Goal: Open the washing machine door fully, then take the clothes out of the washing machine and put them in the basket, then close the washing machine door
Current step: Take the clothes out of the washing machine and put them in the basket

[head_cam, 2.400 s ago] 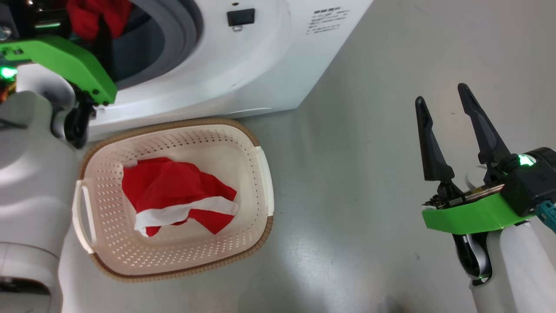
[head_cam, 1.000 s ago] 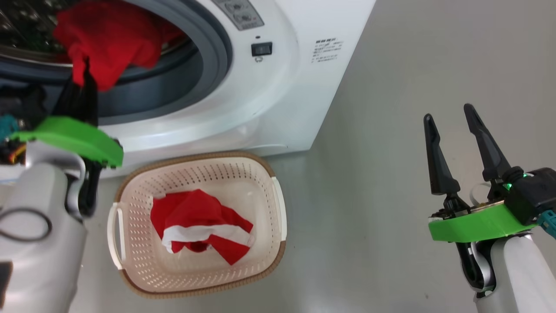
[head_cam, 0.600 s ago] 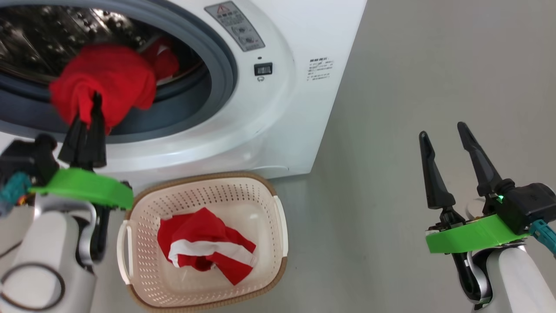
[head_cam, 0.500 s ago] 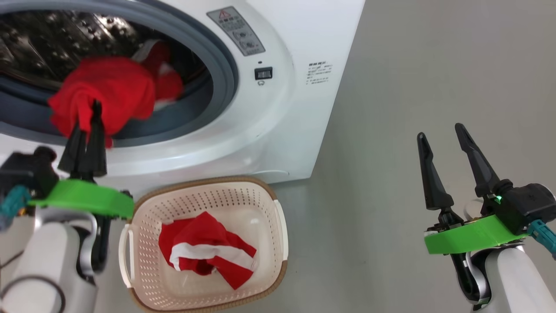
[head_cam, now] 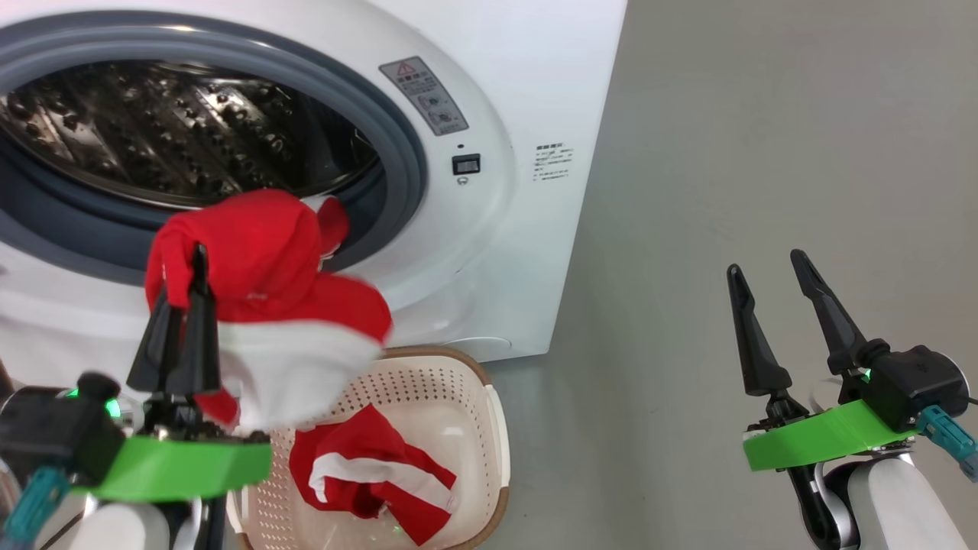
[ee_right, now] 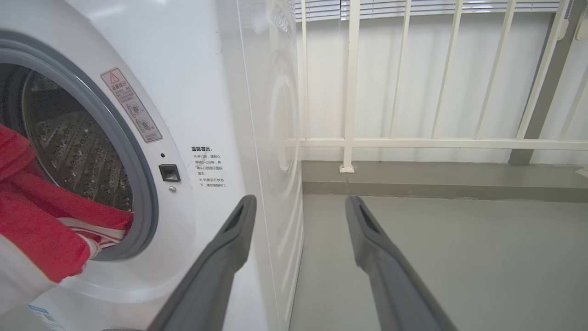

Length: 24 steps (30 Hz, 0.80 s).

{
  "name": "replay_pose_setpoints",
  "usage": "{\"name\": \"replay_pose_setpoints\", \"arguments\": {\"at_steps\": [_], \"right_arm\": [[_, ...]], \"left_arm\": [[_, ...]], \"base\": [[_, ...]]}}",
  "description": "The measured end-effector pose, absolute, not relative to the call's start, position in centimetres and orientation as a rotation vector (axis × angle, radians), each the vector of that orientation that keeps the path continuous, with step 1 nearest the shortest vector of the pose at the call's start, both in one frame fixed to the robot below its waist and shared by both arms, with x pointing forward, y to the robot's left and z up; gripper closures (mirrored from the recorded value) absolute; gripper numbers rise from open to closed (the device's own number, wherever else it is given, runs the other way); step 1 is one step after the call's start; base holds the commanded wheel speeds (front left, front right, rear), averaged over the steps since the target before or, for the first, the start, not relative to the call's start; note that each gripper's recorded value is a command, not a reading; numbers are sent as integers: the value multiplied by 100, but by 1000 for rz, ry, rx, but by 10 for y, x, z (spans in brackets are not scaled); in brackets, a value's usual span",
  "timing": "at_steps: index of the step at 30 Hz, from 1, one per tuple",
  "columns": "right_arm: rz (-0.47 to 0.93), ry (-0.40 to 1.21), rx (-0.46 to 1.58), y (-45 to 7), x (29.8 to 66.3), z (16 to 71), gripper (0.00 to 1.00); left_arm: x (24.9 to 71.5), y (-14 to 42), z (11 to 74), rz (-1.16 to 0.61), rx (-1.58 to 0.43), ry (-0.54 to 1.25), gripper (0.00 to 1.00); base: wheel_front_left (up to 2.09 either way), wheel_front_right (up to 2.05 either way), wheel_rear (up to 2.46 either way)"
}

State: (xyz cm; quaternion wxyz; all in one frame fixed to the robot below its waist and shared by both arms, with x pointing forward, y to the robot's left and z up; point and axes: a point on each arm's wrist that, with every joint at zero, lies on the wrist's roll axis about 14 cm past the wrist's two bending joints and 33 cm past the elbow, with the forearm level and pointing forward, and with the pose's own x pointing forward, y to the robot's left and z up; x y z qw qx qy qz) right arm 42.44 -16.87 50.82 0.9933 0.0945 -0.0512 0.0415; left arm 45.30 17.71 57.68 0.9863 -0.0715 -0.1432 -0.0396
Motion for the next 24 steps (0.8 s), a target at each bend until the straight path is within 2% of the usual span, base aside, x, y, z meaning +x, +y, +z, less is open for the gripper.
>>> {"name": "replay_pose_setpoints", "arguments": {"at_steps": [5, 10, 16, 19, 24], "right_arm": [[90, -108, 193, -166, 427, 509, 0], [94, -93, 196, -164, 431, 503, 0], [100, -64, 200, -160, 436, 491, 0], [103, -42, 201, -159, 441, 482, 0], [105, -27, 203, -157, 447, 474, 0]], "left_arm": [[437, 177, 593, -70, -159, -343, 100], [431, 173, 573, -66, -192, -286, 100], [434, 169, 521, -48, -240, -127, 100], [435, 162, 469, -44, -271, 49, 100], [447, 157, 441, -48, -289, 132, 100]], "base": [[0, 0, 0], [0, 0, 0], [0, 0, 0], [0, 0, 0], [0, 0, 0]]}}
